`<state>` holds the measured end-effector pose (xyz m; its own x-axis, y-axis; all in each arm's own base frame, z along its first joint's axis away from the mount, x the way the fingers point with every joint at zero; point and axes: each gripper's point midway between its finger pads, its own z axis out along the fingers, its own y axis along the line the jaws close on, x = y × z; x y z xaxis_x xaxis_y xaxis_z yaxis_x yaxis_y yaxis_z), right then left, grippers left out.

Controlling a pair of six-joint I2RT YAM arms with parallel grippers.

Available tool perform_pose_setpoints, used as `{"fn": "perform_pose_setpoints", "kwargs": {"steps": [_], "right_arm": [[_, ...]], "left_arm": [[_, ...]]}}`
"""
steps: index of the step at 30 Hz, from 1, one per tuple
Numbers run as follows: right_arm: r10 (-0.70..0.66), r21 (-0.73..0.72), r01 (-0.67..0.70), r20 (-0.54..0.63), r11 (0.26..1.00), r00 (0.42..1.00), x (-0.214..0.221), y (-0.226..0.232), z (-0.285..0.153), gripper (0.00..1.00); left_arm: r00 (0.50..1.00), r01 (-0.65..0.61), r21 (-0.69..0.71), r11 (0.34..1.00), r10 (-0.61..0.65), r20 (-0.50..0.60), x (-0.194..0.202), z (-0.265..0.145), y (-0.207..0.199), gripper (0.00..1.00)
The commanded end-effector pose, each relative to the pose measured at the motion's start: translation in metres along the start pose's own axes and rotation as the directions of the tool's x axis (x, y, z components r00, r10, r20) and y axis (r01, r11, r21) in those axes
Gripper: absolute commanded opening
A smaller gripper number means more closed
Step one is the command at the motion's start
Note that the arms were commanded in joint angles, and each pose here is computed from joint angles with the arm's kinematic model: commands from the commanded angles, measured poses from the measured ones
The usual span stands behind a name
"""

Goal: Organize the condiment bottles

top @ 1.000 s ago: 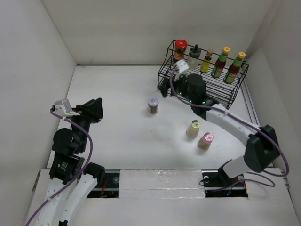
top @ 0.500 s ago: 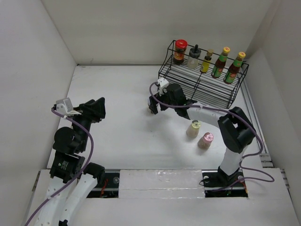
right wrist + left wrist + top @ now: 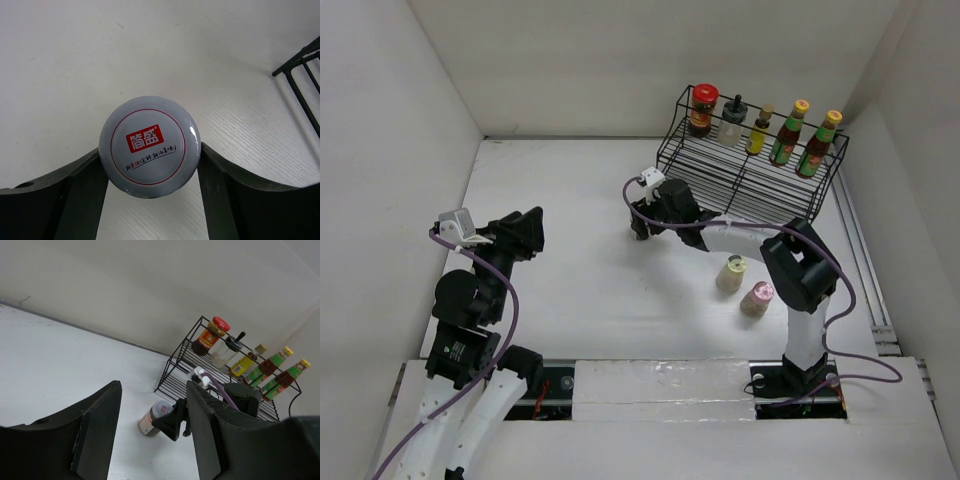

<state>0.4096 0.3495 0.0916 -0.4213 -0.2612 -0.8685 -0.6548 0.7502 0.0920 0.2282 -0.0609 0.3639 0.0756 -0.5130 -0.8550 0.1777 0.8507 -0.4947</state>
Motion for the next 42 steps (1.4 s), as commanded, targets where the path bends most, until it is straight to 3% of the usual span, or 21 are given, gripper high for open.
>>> {"fn": "perform_pose_setpoints", "kwargs": {"steps": [1,13,18,26,33,42], "right_arm": [[-0.030,-0.008,0.032,0.168,0.999,0.985,-0.061,0.014,-0.002,0.48],[-0.059,0.003,0.062,0.357,0.998,0.932,-0.138,0.022,-0.078,0.45],[-0.057,0.022,0.053,0.425,0.998,0.903,-0.167,0.003,-0.108,0.45],[-0.088,0.151,0.004,0.551,0.989,0.830,-0.232,-0.068,-0.154,0.45],[-0.132,0.255,-0.030,0.595,0.966,0.793,-0.265,-0.116,-0.162,0.45],[-0.146,0.322,-0.076,0.613,0.944,0.776,-0.268,-0.157,-0.139,0.46]], "left_arm": [[0.999,0.003,0.041,0.999,-0.004,0.037,-0.011,0.001,-0.010,0.50],[0.999,0.003,0.041,0.999,-0.004,0.037,-0.011,0.001,-0.010,0.50],[0.999,0.003,0.041,0.999,-0.004,0.037,-0.011,0.001,-0.010,0.50],[0.999,0.002,0.049,0.999,-0.004,0.033,-0.010,0.001,-0.011,0.50],[0.999,0.003,0.041,0.999,-0.004,0.037,-0.011,0.001,-0.010,0.50],[1.000,0.000,0.036,0.999,-0.001,0.028,-0.008,0.004,-0.009,0.50]]}}
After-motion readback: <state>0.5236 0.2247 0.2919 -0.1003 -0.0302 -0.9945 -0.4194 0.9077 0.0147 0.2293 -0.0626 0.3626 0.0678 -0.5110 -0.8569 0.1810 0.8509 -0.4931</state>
